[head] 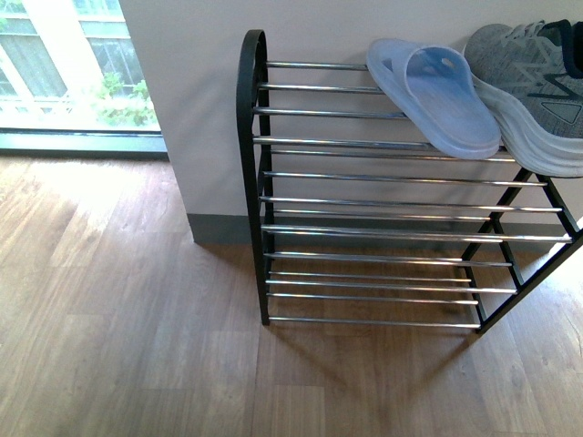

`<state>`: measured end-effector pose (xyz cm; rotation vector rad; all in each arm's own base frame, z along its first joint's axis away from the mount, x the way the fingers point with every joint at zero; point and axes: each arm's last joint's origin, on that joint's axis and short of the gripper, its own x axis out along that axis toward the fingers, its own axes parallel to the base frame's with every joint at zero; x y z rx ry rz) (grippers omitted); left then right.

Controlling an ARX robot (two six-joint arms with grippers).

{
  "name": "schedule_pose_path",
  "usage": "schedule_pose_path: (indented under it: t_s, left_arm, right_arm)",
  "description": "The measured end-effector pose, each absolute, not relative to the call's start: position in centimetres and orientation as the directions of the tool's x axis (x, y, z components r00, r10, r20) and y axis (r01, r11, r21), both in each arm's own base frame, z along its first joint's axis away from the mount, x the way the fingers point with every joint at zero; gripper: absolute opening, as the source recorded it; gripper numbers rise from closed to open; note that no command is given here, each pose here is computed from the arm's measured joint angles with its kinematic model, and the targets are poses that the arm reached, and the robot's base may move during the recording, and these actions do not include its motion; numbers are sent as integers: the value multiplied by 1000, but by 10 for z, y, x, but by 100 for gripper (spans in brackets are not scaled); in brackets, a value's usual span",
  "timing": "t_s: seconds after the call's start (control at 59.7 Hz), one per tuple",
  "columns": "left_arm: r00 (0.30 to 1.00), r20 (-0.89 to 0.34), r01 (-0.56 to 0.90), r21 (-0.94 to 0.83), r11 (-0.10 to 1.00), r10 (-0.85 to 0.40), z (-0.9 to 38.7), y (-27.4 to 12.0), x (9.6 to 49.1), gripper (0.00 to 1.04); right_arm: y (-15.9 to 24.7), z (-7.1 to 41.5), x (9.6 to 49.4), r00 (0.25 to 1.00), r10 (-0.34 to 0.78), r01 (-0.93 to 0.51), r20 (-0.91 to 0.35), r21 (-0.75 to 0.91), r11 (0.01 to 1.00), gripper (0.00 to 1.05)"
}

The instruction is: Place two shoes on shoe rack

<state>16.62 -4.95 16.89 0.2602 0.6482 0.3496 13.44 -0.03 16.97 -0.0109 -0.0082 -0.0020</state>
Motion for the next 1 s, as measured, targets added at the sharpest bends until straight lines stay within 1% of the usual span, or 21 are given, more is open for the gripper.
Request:
schedule_pose_path:
  t_s: [1.005]
  left_arm:
    - [742,-541,-235,342,910,395,169,-50,166,2]
  right_arm:
    - [0,173,108,1000,-2,3,21,-11,1000,1]
